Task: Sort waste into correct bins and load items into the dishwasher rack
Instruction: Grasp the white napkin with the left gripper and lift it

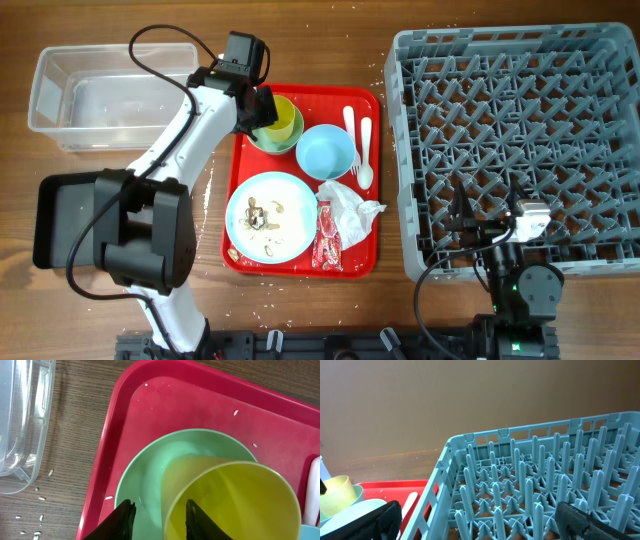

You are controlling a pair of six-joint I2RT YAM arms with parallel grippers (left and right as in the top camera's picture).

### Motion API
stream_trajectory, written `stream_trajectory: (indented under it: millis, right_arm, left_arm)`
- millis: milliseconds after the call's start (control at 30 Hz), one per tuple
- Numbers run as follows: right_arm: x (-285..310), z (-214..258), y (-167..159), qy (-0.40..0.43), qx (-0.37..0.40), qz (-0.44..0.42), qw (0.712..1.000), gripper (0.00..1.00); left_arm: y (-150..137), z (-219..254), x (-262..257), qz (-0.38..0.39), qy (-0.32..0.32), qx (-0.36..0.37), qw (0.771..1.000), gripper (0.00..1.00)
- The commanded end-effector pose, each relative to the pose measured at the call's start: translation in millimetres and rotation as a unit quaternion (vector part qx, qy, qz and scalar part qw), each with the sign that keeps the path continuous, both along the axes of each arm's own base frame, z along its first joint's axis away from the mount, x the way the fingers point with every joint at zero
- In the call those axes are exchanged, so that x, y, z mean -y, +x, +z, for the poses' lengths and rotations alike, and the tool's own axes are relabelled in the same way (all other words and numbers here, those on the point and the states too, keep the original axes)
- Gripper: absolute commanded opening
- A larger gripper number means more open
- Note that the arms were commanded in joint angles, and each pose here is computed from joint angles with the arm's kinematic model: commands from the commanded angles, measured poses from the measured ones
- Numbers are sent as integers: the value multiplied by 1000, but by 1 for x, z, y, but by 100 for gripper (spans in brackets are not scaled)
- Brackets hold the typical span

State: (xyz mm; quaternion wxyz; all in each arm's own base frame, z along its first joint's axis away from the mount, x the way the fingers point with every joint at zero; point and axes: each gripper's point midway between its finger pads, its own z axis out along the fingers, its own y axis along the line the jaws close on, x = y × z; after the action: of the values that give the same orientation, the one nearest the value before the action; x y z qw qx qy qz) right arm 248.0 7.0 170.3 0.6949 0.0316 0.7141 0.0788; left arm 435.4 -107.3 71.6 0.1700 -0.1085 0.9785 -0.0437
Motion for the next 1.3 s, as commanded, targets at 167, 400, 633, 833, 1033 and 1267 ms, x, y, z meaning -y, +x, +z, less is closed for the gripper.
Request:
stream_trajectory:
  millis: [167, 400, 633, 833, 1033, 1267]
  right_arm:
    - [0, 1, 0, -7, 4, 1, 1000, 100]
    - [0, 1, 0, -7, 4, 1, 1000, 100]
    - [0, 1, 0, -7, 4, 1, 1000, 99]
    - [0, 1, 0, -7, 4, 1, 1000, 100]
    - [0, 1, 0, -7, 4, 1, 1000, 100]
    - [0, 1, 0, -7, 4, 1, 1000, 100]
  left_arm:
    - [2, 73, 1, 0, -20, 78, 997, 42]
    - [-31, 79, -8, 28, -21, 31, 999, 41]
    - [-83, 87, 42, -33, -147, -62, 987, 33]
    - [-131, 82, 110, -142, -106, -86, 980, 44]
    - [-181, 28, 145, -101, -64, -144, 982, 49]
    - [-180, -33, 151, -6, -37, -151, 988, 51]
